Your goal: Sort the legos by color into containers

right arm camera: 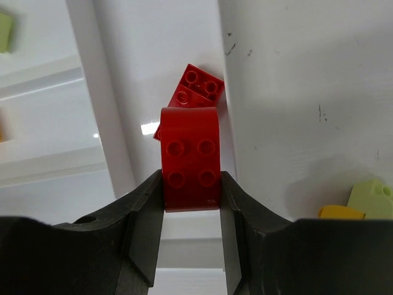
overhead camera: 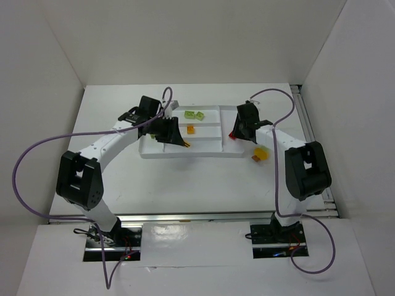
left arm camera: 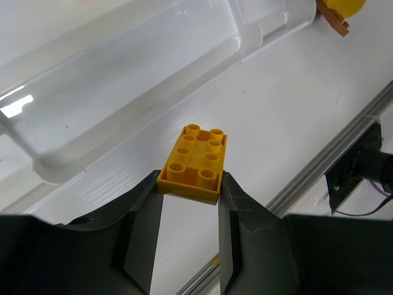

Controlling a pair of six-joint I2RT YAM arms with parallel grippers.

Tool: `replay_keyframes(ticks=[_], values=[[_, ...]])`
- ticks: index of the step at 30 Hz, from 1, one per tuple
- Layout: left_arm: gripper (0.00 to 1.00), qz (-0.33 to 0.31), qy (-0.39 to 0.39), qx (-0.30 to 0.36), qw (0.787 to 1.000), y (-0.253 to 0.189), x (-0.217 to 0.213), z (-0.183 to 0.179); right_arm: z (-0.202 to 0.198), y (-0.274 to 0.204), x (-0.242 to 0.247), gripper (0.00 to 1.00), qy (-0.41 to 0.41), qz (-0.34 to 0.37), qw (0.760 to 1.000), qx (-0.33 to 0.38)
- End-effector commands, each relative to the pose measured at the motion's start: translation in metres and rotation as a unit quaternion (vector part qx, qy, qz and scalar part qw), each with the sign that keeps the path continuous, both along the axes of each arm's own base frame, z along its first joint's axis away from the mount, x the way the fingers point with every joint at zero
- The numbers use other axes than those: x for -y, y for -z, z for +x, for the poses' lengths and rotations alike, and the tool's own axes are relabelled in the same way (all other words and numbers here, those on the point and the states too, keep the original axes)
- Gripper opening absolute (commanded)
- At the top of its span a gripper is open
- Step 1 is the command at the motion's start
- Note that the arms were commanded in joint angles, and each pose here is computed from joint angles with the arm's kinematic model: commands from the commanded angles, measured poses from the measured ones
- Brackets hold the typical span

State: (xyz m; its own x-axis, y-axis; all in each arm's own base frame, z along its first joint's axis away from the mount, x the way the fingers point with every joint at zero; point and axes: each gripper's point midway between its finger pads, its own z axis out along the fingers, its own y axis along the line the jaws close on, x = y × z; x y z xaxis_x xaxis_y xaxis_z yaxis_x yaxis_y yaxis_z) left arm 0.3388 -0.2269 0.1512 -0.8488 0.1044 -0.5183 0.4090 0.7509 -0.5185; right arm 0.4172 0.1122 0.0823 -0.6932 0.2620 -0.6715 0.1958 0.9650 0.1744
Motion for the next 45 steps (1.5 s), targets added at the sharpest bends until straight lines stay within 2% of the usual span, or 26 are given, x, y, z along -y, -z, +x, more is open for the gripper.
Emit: replay_keyframes(ticks=[1, 3, 4, 5, 7, 9, 14, 18, 22, 25, 26, 27, 29, 30, 32, 35, 39, 40, 42, 43, 45], values=[[0.00, 0.007, -0.035, 0.010, 0.999, -0.006, 0.002, 0.022, 0.021, -0.026, 0.000, 0.15, 0.000, -0.022, 0.999, 0.045], [0.00, 0.004, -0.047, 0.010, 0.999, -0.005, 0.005, 0.031, 0.023, -0.023, -0.003, 0.32, -0.003, -0.019, 0.999, 0.044], [0.00, 0.000, -0.051, 0.009, 0.999, -0.004, 0.007, 0.036, 0.026, -0.025, -0.006, 0.46, -0.011, -0.017, 0.999, 0.045], [0.00, 0.008, -0.058, 0.013, 0.998, -0.001, 0.007, 0.047, 0.029, -0.024, -0.007, 0.72, -0.011, -0.018, 0.999, 0.042], [0.00, 0.016, -0.070, 0.014, 0.997, 0.003, 0.008, 0.061, 0.026, -0.024, -0.006, 0.85, -0.014, -0.023, 0.999, 0.034], [0.00, 0.043, -0.093, 0.019, 0.995, 0.010, 0.000, 0.071, 0.029, -0.036, -0.004, 0.91, -0.010, -0.023, 0.999, 0.048], [0.00, 0.098, -0.125, 0.018, 0.987, 0.028, -0.015, 0.089, 0.017, -0.079, 0.006, 0.91, 0.006, -0.022, 0.995, 0.094], [0.00, 0.114, -0.149, 0.018, 0.982, 0.040, -0.019, 0.103, 0.004, -0.093, 0.009, 0.90, 0.003, -0.013, 0.994, 0.110], [0.01, 0.138, -0.182, 0.017, 0.973, 0.051, -0.027, 0.115, -0.013, -0.084, 0.007, 0.90, -0.008, 0.002, 0.995, 0.095], [0.29, 0.148, -0.196, 0.019, 0.969, 0.054, -0.031, 0.119, -0.021, -0.080, 0.007, 0.90, -0.009, 0.007, 0.996, 0.090], [0.58, 0.153, -0.200, 0.021, 0.967, 0.054, -0.034, 0.120, -0.025, -0.077, 0.009, 0.90, -0.009, 0.006, 0.996, 0.088], [0.70, 0.153, -0.200, 0.021, 0.967, 0.054, -0.034, 0.120, -0.029, -0.077, 0.010, 0.90, -0.009, 0.005, 0.996, 0.085], [0.83, 0.158, -0.208, 0.029, 0.965, 0.049, -0.037, 0.122, -0.035, -0.073, 0.012, 0.90, -0.009, 0.003, 0.997, 0.079], [0.93, 0.158, -0.208, 0.029, 0.965, 0.049, -0.037, 0.122, -0.037, -0.069, 0.013, 0.90, -0.009, 0.002, 0.997, 0.074], [1.00, 0.152, -0.205, 0.040, 0.966, 0.038, -0.033, 0.120, -0.043, -0.070, 0.017, 0.90, -0.001, -0.001, 0.997, 0.071], [1.00, 0.154, -0.199, 0.048, 0.967, 0.030, -0.030, 0.116, -0.050, -0.073, 0.027, 0.90, 0.024, -0.010, 0.997, 0.067], [1.00, 0.139, -0.200, 0.083, 0.966, -0.010, -0.023, 0.112, -0.067, -0.079, 0.054, 0.84, 0.101, -0.033, 0.992, 0.063], [1.00, 0.124, -0.205, 0.106, 0.965, -0.036, -0.023, 0.112, -0.071, -0.078, 0.064, 0.84, 0.128, -0.049, 0.989, 0.060], [0.98, 0.103, -0.186, 0.125, 0.969, -0.058, -0.010, 0.104, -0.084, -0.071, 0.072, 0.83, 0.157, -0.050, 0.985, 0.041], [0.94, 0.087, -0.181, 0.136, 0.970, -0.071, -0.006, 0.104, -0.088, -0.065, 0.082, 0.83, 0.181, -0.051, 0.982, 0.032], [0.94, 0.060, -0.162, 0.146, 0.974, -0.090, 0.005, 0.098, -0.096, -0.056, 0.093, 0.83, 0.213, -0.051, 0.976, 0.009]])
